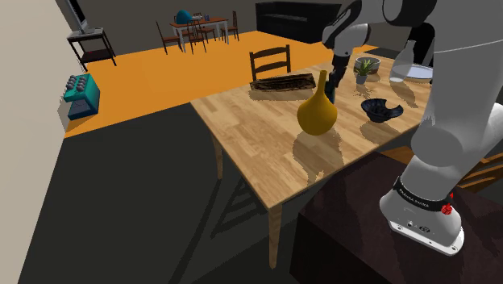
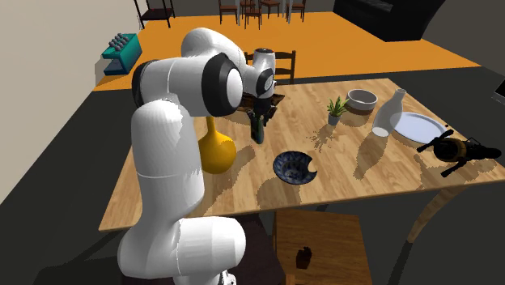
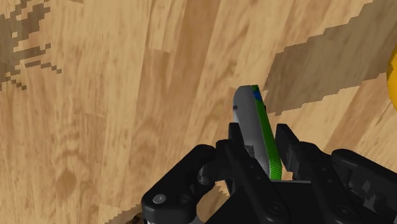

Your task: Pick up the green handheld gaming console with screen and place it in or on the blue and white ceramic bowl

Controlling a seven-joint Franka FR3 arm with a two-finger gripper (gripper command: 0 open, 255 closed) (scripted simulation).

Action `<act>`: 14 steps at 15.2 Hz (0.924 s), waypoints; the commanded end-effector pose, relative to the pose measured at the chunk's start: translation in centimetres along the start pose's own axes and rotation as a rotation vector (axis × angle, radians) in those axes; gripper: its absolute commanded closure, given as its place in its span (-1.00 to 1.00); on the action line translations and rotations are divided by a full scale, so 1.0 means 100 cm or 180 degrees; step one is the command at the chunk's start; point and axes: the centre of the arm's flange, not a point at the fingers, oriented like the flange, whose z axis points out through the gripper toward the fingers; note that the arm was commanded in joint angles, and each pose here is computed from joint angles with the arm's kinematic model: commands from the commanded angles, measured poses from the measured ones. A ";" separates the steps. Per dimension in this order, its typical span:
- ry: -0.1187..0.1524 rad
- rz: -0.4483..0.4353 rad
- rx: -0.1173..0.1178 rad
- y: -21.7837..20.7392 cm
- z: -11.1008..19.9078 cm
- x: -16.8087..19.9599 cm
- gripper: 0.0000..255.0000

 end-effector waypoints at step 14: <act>0.0001 0.0000 -0.0001 0.000 -0.080 0.002 1.00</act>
